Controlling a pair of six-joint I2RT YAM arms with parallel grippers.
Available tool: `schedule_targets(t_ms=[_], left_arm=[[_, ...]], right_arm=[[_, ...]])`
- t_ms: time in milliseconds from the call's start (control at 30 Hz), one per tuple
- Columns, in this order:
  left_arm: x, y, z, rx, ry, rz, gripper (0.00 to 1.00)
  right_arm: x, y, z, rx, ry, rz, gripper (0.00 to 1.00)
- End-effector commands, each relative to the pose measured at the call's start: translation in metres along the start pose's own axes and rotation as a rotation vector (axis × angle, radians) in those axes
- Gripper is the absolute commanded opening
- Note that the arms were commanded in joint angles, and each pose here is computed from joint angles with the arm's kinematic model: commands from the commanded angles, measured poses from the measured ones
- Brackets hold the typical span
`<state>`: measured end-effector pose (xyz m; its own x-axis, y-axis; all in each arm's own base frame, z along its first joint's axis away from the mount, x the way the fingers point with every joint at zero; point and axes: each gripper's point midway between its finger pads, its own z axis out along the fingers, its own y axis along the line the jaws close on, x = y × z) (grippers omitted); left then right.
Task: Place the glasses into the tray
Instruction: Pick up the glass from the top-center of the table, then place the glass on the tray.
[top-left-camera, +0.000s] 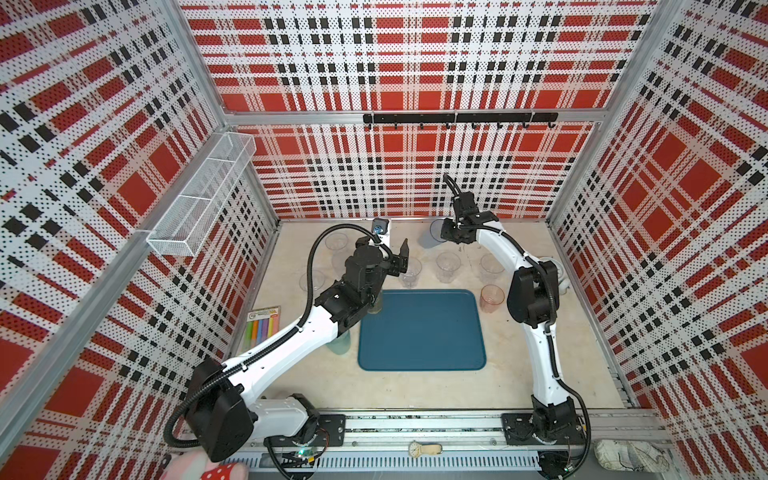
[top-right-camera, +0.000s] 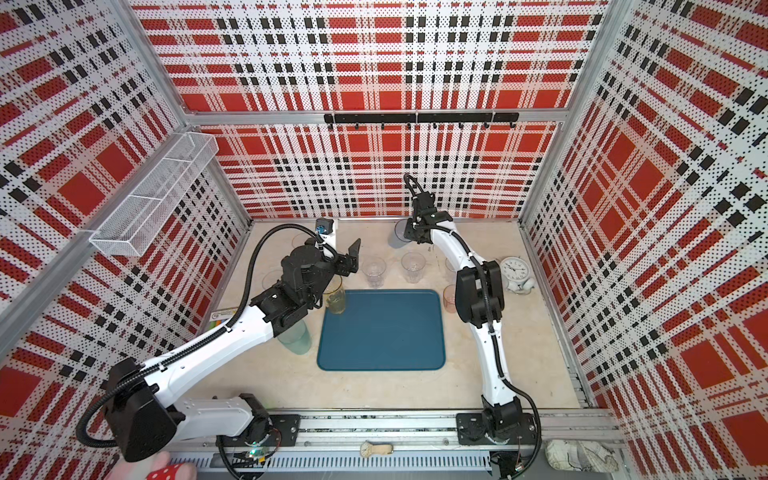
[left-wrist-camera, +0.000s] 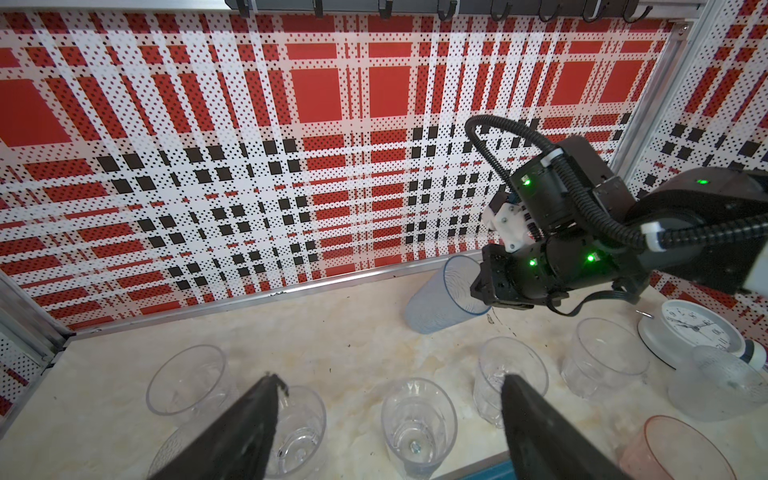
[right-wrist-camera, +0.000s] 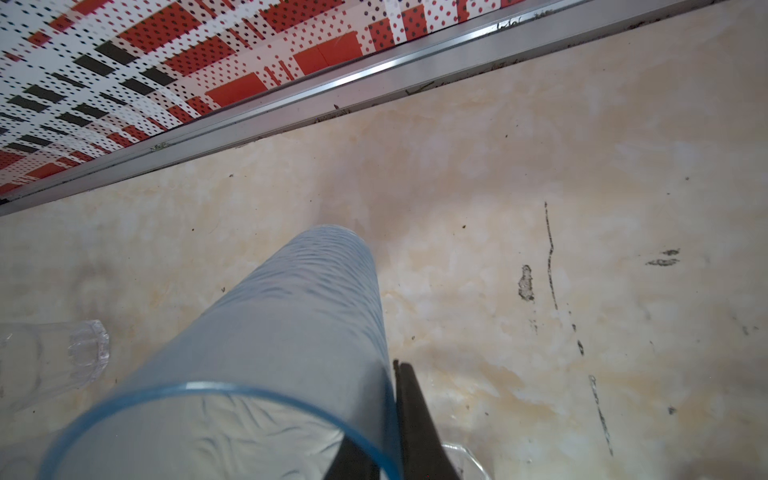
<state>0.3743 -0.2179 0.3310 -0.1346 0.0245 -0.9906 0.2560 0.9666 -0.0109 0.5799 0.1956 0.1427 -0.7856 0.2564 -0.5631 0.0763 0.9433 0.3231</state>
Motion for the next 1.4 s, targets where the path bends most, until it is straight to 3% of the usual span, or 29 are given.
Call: schedule_targets(t_ms=[0, 267, 500, 700, 767, 833, 1067, 1367], left_arm=[[-0.012, 0.008, -0.001, -0.026, -0.023, -0.011, 0.86], [-0.011, 0.061, 0.006, -0.140, 0.038, -0.146, 0.85], [-0.021, 0.114, -0.007, -0.225, 0.054, -0.245, 0.86], [-0.020, 0.128, -0.021, -0.232, 0.032, -0.255, 0.86], [-0.012, 0.127, -0.020, -0.221, 0.047, -0.264, 0.86], [-0.002, 0.123, -0.018, -0.197, 0.061, -0.283, 0.86], [0.009, 0.120, -0.023, -0.172, 0.074, -0.293, 0.86], [0.019, 0.131, -0.029, -0.180, 0.076, -0.308, 0.86]], right_arm=[[-0.045, 0.019, -0.067, -0.055, -0.149, -0.050, 0.07], [-0.018, 0.029, -0.138, -0.046, -0.148, -0.161, 0.05], [0.079, 0.040, -0.204, 0.045, 0.047, -0.370, 0.05], [0.181, 0.049, -0.233, 0.135, 0.257, -0.532, 0.07], [0.205, 0.062, -0.234, 0.132, 0.287, -0.566, 0.08], [0.234, 0.091, -0.224, 0.039, 0.325, -0.574, 0.09], [0.278, 0.146, -0.180, -0.123, 0.335, -0.423, 0.11], [0.298, 0.147, -0.155, -0.016, 0.365, -0.442, 0.20]])
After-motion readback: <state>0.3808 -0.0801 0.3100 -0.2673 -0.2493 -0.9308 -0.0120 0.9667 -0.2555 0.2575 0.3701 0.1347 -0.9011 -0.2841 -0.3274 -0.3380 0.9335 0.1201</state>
